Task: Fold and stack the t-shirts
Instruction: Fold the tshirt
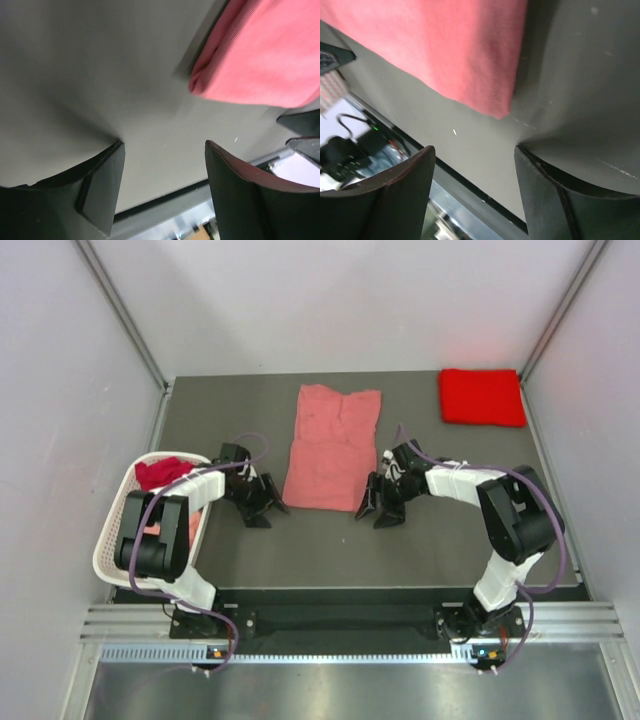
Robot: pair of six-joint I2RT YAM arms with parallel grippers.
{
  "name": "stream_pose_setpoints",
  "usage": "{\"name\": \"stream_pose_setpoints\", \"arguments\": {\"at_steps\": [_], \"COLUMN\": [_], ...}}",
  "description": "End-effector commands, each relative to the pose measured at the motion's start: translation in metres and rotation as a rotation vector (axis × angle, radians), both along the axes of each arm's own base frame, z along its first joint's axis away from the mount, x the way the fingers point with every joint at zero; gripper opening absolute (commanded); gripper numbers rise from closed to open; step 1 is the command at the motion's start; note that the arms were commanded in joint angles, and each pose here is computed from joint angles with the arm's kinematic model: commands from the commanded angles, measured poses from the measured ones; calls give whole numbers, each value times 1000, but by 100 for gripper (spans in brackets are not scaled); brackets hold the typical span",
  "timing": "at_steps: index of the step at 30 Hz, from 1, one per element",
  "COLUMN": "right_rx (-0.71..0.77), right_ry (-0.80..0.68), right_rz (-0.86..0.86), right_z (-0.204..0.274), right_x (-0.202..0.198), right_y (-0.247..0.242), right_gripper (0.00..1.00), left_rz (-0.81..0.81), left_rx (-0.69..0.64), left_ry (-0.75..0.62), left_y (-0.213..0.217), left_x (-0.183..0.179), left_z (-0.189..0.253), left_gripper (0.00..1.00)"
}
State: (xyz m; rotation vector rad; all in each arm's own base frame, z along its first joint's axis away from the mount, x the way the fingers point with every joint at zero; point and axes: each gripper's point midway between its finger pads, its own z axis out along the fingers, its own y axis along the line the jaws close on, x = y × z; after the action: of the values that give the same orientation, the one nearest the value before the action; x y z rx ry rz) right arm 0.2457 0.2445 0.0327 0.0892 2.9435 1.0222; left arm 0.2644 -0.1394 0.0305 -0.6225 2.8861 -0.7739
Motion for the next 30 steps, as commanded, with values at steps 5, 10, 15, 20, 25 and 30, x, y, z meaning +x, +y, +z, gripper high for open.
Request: {"name": "stream_pose_setpoints", "arguments": {"at_steps": [5, 10, 15, 20, 25, 30], "right_rx": [-41, -85, -131, -142, -139, -156], "right_ry": [-120, -147, -125, -101, -85, -84], "right_rz": [-273, -315, -337, -333, -315, -253], "right_z": [-19, -23, -28, -38, -43, -41], "right_x": [42, 55, 58, 56, 55, 38], "right_y": [-7, -12, -23, -24, -22, -23], "right_gripper": [63, 57, 53, 51, 38, 8], "left_rz": [92, 121, 117, 99, 62, -9], "left_rx": [83, 107, 105, 66, 44, 96], "left_ry": [-89, -97, -90, -61, -59, -79], "left_y": [9, 13, 11, 2, -8, -7], "left_x": [34, 40, 49, 49, 51, 43], "left_z": [-17, -24, -30, -39, -43, -41], "left_gripper": [68, 63, 63, 60, 39, 0]}}
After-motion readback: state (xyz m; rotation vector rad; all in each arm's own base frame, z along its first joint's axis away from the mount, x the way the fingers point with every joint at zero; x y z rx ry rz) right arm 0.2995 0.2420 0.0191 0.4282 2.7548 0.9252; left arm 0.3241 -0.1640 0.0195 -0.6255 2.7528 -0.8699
